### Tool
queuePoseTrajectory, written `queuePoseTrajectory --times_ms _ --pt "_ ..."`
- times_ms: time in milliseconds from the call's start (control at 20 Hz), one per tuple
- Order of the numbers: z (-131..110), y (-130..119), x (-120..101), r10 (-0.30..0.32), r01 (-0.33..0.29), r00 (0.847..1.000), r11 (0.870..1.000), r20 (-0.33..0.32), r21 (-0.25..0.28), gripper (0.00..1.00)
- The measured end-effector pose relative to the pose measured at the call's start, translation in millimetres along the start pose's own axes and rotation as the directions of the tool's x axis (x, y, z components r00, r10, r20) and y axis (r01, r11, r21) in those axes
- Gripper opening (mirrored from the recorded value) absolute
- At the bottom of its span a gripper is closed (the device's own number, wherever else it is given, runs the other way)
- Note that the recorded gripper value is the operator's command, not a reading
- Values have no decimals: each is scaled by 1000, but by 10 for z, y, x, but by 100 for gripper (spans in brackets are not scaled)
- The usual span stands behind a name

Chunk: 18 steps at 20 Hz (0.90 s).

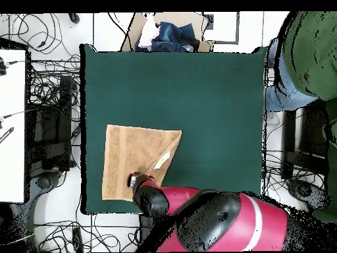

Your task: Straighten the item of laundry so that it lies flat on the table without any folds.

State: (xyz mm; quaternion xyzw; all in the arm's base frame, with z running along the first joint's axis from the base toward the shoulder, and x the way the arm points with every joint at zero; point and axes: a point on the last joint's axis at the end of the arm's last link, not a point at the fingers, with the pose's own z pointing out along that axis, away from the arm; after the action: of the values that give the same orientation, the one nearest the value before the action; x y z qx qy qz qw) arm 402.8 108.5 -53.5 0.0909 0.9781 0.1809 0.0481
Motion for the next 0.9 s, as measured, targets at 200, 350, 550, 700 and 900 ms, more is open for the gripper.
queuePoseTrajectory --times_ms 200,350,550,700,900 --pt "-60 -138 4 26 -25 999 1000 -38 8 0" --pt "-111 -226 1 43 -42 997 999 -71 18 0" --pt "-166 -280 -3 49 -47 993 998 -104 29 0" --pt "-209 -324 -9 53 -49 991 998 -126 37 0" --pt "-247 -417 -4 64 -59 989 998 -136 38 0"
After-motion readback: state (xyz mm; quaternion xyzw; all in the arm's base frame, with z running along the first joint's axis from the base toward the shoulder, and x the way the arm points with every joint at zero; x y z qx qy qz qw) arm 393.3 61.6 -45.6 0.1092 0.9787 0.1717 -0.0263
